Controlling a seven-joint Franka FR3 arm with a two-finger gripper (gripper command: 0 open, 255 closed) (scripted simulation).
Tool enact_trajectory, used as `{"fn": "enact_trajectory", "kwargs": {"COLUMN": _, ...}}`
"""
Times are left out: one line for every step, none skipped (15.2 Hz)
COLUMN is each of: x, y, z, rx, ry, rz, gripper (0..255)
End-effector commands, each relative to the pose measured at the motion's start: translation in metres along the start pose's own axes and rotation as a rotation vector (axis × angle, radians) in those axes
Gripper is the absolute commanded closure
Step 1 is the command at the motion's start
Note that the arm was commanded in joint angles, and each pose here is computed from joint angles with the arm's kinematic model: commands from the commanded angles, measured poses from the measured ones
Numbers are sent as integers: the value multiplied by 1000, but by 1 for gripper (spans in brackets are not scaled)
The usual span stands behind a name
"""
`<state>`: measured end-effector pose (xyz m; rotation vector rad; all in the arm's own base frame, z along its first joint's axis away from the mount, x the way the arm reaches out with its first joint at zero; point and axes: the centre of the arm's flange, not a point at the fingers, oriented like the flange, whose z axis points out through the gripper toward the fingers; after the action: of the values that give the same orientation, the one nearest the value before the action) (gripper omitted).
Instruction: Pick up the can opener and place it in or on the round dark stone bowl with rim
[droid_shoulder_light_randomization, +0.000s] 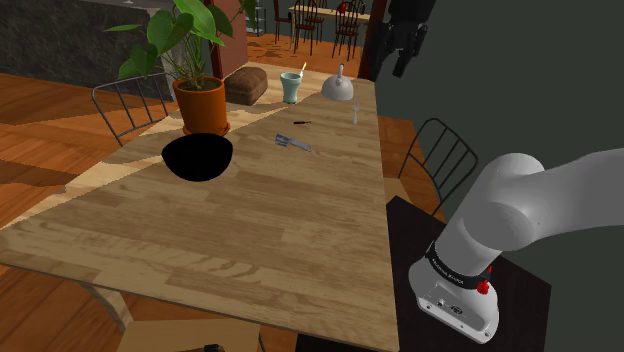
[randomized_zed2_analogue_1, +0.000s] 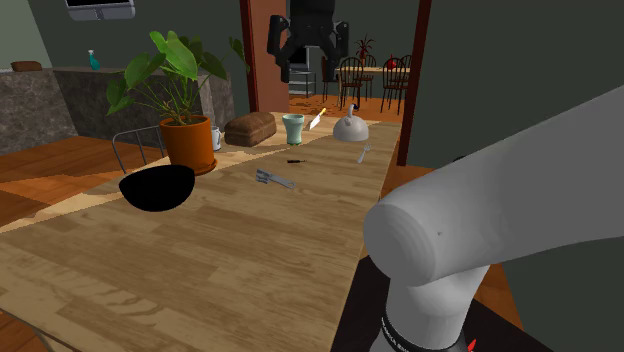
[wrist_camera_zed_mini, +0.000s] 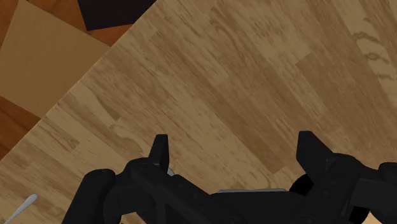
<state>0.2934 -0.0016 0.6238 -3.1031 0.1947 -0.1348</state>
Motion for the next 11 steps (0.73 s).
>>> {"fn": "enact_trajectory", "kwargs": {"x": 0, "y": 0, "z": 0, "rx": 0, "ry": 0, "rz": 0, "gripper": 0}}
{"fn": "enact_trajectory", "kwargs": {"x": 8, "y": 4, "z": 9, "rx": 1, "ry": 0, "rz": -13, "gripper": 0}}
{"fn": "enact_trajectory", "kwargs": {"x": 16, "y": 9, "z": 19, "rx": 1, "ry": 0, "rz": -27, "gripper": 0}}
{"fn": "enact_trajectory", "kwargs": {"x": 25, "y": 13, "z": 28, "rx": 2, "ry": 0, "rz": -40, "gripper": 0}}
{"fn": "enact_trajectory", "kwargs": {"x": 33, "y": 17, "z": 38, "rx": 2, "ry": 0, "rz": -54, "gripper": 0}}
{"fn": "enact_trajectory", "kwargs": {"x": 41, "y": 21, "z": 47, "rx": 3, "ry": 0, "rz": -67, "gripper": 0}}
{"fn": "enact_trajectory", "kwargs": {"x": 50, "y": 24, "z": 57, "rx": 3, "ry": 0, "rz": -80, "gripper": 0}}
{"fn": "enact_trajectory", "kwargs": {"x": 58, "y": 28, "z": 66, "rx": 4, "ry": 1, "rz": -94, "gripper": 0}}
{"fn": "enact_trajectory", "kwargs": {"x": 67, "y": 32, "z": 76, "rx": 4, "ry": 1, "rz": -107, "gripper": 0}}
{"fn": "enact_trajectory", "kwargs": {"x": 75, "y": 35, "z": 85, "rx": 5, "ry": 1, "rz": -120, "gripper": 0}}
{"fn": "enact_trajectory", "kwargs": {"x": 84, "y": 38, "z": 94, "rx": 5, "ry": 1, "rz": -134, "gripper": 0}}
